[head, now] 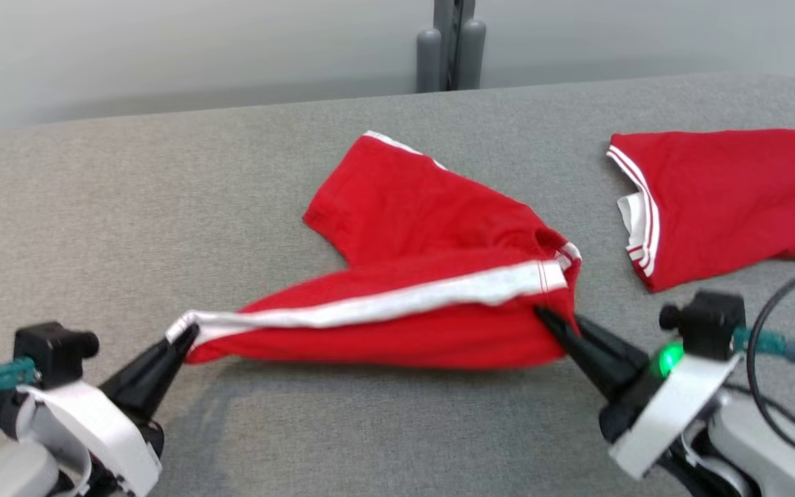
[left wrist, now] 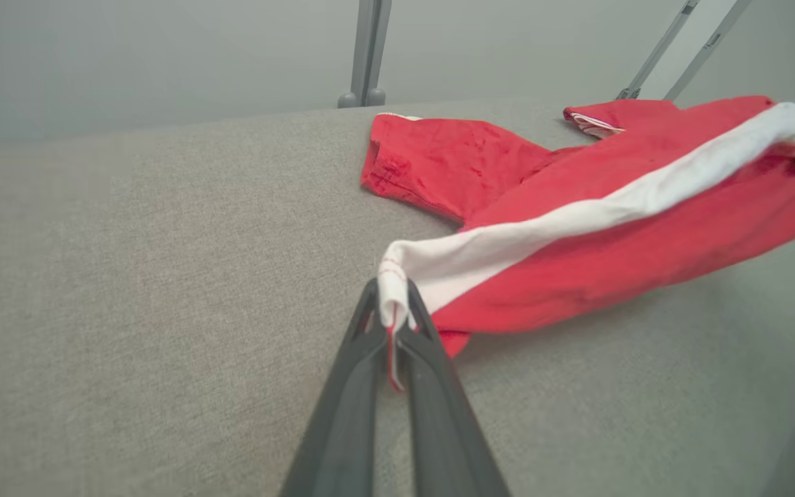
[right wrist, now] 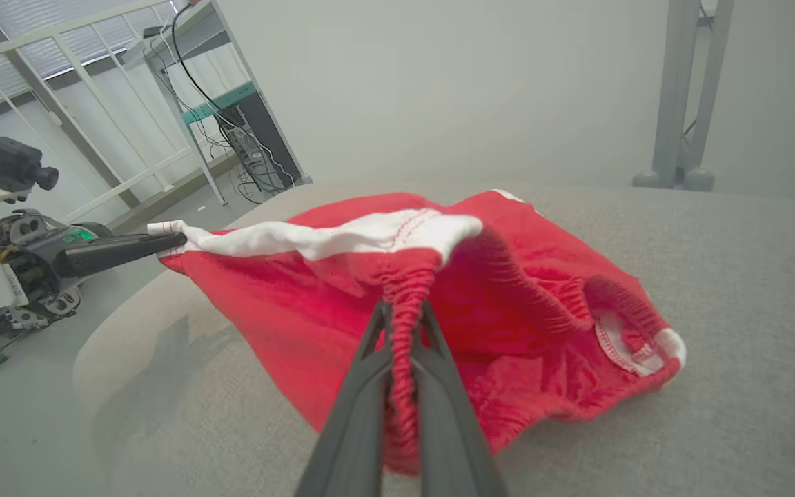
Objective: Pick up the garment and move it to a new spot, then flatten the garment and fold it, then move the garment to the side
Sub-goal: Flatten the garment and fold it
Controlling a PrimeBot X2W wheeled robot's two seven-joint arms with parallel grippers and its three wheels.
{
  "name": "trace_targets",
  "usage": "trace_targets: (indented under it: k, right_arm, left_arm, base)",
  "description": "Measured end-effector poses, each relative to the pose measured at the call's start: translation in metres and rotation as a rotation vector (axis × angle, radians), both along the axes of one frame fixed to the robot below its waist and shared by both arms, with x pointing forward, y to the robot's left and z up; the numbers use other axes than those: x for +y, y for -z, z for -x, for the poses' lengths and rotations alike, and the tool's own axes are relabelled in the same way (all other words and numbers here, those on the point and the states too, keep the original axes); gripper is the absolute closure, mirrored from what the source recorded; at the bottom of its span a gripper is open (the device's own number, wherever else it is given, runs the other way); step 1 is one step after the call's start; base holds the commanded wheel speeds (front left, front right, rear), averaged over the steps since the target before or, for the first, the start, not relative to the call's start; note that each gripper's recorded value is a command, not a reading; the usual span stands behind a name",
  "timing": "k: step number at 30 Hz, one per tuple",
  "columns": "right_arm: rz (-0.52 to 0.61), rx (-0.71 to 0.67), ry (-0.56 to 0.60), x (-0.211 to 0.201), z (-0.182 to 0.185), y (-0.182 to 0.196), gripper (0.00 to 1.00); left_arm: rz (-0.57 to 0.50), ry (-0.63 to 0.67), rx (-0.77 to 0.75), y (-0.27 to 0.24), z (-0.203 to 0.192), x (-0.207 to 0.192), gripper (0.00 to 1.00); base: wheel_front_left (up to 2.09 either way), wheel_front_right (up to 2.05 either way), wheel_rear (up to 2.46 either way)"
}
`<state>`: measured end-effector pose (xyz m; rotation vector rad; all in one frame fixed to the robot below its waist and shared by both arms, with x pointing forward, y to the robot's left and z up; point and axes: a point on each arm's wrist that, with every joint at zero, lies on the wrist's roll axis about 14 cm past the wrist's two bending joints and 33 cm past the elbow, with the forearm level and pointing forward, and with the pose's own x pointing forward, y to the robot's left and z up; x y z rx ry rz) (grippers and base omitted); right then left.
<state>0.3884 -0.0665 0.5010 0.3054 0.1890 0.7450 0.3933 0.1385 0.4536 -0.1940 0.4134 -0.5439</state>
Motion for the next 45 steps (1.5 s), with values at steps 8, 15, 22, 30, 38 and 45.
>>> trace_targets:
  k: [8, 15, 22, 30, 38, 45]
  right_arm:
    - [-0.027, 0.056, 0.060, -0.016, 0.040, 0.019, 1.00]
    - [-0.051, 0.076, 0.104, -0.022, 0.063, 0.024, 1.00]
    - [-0.142, 0.074, 0.142, -0.019, 0.057, 0.010, 1.00]
    - [-0.183, 0.063, 0.242, -0.033, 0.026, 0.009, 1.00]
    - [-0.247, 0.083, 0.380, -0.050, 0.009, 0.015, 1.00]
    - [-0.261, 0.079, 0.485, -0.068, 0.001, 0.019, 1.00]
  left_arm:
    - [0.046, -0.058, 0.083, 0.006, 0.049, 0.003, 1.00]
    - [0.089, -0.077, 0.073, -0.004, 0.060, -0.003, 1.00]
    - [0.107, -0.022, -0.014, -0.024, 0.036, -0.016, 1.00]
    - [0.088, 0.066, -0.044, -0.026, -0.011, -0.024, 1.00]
    - [0.036, 0.195, 0.037, -0.006, -0.064, -0.047, 1.00]
    - [-0.006, 0.319, 0.136, 0.011, -0.086, -0.083, 1.00]
  base:
    - [0.00, 0.00, 0.00]
    - [0.00, 0.00, 0.00]
    - [0.00, 0.00, 0.00]
    - [0.00, 0.00, 0.00]
    - [0.00, 0.00, 0.00]
    - [0.00, 0.00, 0.00]
